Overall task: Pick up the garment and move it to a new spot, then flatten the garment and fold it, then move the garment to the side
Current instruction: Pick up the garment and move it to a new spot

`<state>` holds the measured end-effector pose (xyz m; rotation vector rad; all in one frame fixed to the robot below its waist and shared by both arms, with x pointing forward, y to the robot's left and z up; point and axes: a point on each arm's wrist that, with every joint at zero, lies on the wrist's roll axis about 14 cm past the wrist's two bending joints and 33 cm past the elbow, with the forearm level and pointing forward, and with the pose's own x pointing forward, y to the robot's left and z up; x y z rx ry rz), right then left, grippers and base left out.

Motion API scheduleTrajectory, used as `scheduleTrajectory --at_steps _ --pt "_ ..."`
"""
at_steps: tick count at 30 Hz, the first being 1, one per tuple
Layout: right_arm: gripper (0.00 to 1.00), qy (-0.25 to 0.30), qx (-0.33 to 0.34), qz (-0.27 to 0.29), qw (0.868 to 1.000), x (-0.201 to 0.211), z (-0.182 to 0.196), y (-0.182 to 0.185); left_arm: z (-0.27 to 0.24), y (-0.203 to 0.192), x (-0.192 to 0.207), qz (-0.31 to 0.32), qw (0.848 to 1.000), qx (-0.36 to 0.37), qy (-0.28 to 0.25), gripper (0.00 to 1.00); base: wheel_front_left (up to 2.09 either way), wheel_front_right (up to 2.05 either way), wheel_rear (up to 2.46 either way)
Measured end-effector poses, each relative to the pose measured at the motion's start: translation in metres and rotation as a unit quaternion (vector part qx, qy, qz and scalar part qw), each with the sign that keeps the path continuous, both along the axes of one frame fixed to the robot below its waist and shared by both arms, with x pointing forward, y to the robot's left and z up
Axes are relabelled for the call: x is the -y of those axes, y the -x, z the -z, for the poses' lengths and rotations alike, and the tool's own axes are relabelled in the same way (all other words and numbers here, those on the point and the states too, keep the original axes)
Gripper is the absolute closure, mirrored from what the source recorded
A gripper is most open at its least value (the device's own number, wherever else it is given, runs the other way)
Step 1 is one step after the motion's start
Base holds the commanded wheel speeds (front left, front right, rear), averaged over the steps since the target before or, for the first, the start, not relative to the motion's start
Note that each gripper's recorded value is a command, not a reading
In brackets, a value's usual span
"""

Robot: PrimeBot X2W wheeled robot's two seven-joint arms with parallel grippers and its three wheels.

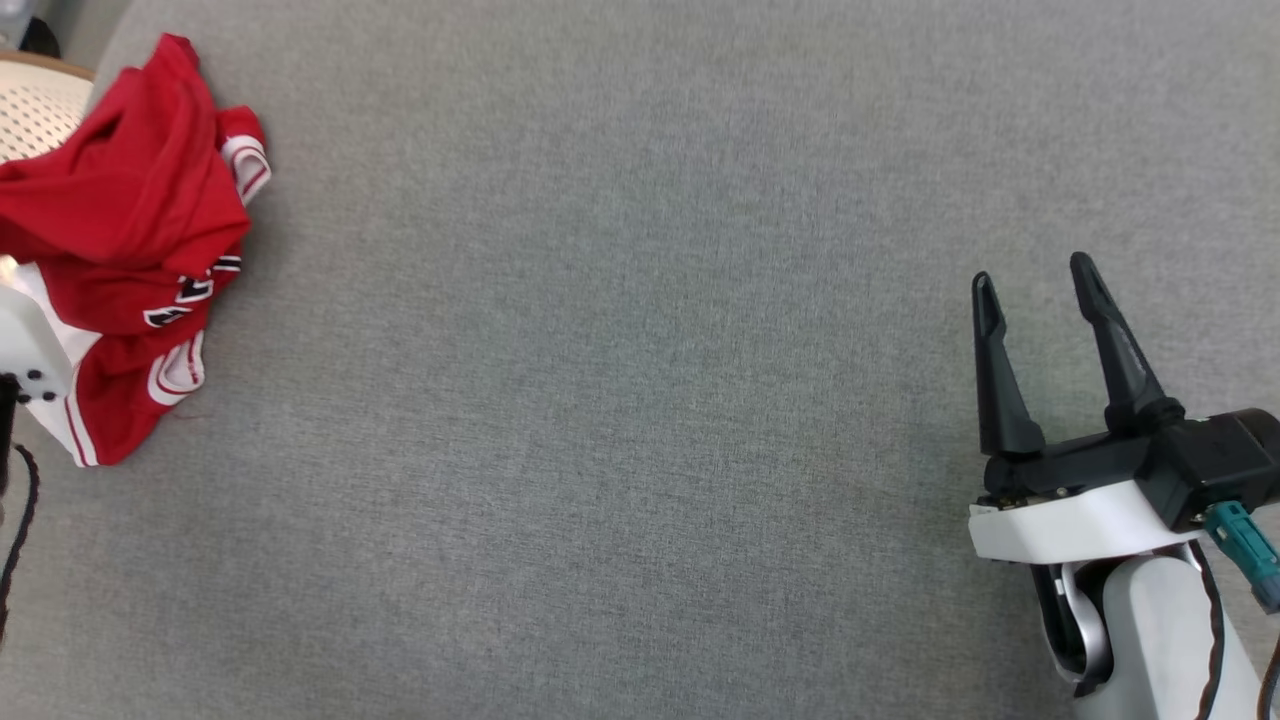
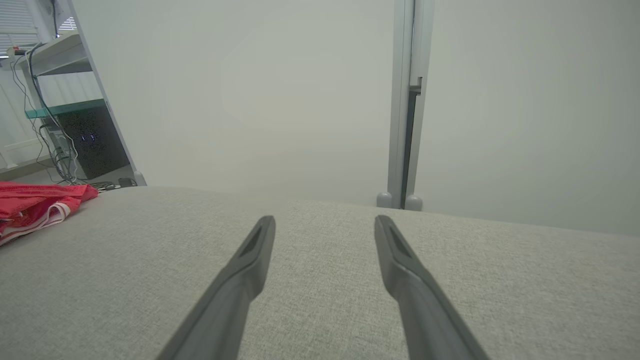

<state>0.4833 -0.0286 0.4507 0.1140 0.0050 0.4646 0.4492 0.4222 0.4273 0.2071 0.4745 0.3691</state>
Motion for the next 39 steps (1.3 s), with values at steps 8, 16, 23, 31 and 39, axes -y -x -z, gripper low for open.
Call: scheduleTrajectory --at_steps 8,16,23,31,39 --pt "0.0 -0.024 0.027 -0.003 0.999 -0.002 -0.036 0.018 -0.131 -0.024 0.002 0.032 0.978 0.188 -0.08 1.0 0.0 0.0 0.0" --pt "0.0 -0.045 0.055 0.003 0.997 0.006 -0.072 0.045 -0.271 -0.001 0.049 0.093 0.909 0.384 -0.134 1.0 0.0 0.0 0.0" --pt "0.0 -0.059 0.082 0.032 0.994 0.029 -0.099 0.063 -0.315 -0.001 0.095 0.147 0.874 0.443 -0.132 1.0 0.0 0.0 0.0" --pt "0.0 -0.07 0.089 0.077 0.991 0.063 -0.106 0.072 -0.34 -0.029 0.173 0.224 0.845 0.476 -0.097 1.0 0.0 0.0 0.0" --pt "0.0 -0.072 0.095 0.13 0.984 0.101 -0.109 0.081 -0.369 -0.043 0.296 0.342 0.785 0.516 -0.03 1.0 0.0 0.0 0.0"
